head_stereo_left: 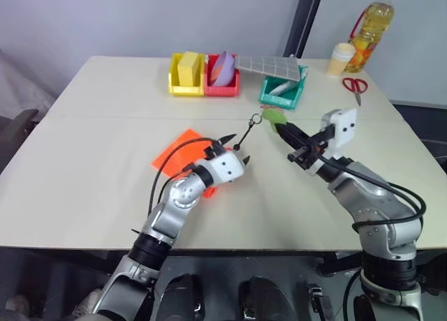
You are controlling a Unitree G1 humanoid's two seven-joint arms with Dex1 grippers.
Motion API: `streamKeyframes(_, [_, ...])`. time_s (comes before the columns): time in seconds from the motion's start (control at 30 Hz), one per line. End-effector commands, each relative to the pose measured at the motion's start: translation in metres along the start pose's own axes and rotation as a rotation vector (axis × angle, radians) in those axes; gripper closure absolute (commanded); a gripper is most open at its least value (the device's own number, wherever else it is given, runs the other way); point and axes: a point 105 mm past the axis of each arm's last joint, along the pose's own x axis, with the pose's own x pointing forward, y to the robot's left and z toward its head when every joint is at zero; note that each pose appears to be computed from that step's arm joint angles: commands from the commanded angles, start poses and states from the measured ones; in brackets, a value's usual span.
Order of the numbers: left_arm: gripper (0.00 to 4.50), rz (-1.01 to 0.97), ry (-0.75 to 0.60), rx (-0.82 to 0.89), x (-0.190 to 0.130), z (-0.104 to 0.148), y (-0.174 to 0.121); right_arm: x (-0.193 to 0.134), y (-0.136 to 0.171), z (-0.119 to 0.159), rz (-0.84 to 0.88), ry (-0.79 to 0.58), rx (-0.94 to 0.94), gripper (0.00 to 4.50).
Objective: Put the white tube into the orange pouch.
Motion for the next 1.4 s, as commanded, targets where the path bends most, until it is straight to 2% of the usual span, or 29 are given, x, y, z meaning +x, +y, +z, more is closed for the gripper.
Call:
streamKeyframes(0.03, [0.95, 0.087, -0.007, 0.0, 0.004, 0.007, 0.009, -0.003, 0.005, 0.009, 0.021, -0.036, -0.002, 4.5])
streamKeyframes(0.47, [0.95, 0.128, 0.013, -0.009, -0.005, 0.001, 0.016, -0.002, 0.007, 0.007, 0.033, -0.031, 0.003, 4.5])
streamKeyframes(0.7, [0.95, 0.075, 0.015, -0.13, -0.009, -0.003, 0.008, -0.001, 0.009, 0.005, 0.033, -0.031, 0.005, 4.5])
streamKeyframes(1.07, [0.95, 0.06, 0.005, -0.166, 0.009, 0.003, 0.008, 0.002, 0.012, 0.004, 0.044, -0.034, 0.008, 4.5])
streamKeyframes(1.1, [1.46, 0.055, 0.004, -0.17, 0.01, 0.003, 0.007, 0.002, 0.013, 0.004, 0.045, -0.035, 0.009, 4.5])
streamKeyframes(1.17, [2.22, 0.05, 0.022, -0.194, 0.01, -0.001, 0.006, 0.001, 0.013, 0.004, 0.045, -0.034, 0.008, 4.5])
streamKeyframes(1.3, [4.26, 0.053, 0.036, -0.219, 0.01, -0.005, 0.005, 0.0, 0.013, 0.004, 0.043, -0.033, 0.004, 4.5])
streamKeyframes(1.4, [4.27, 0.059, 0.053, -0.211, 0.008, -0.009, 0.006, 0.0, 0.013, 0.005, 0.042, -0.036, 0.001, 4.5])
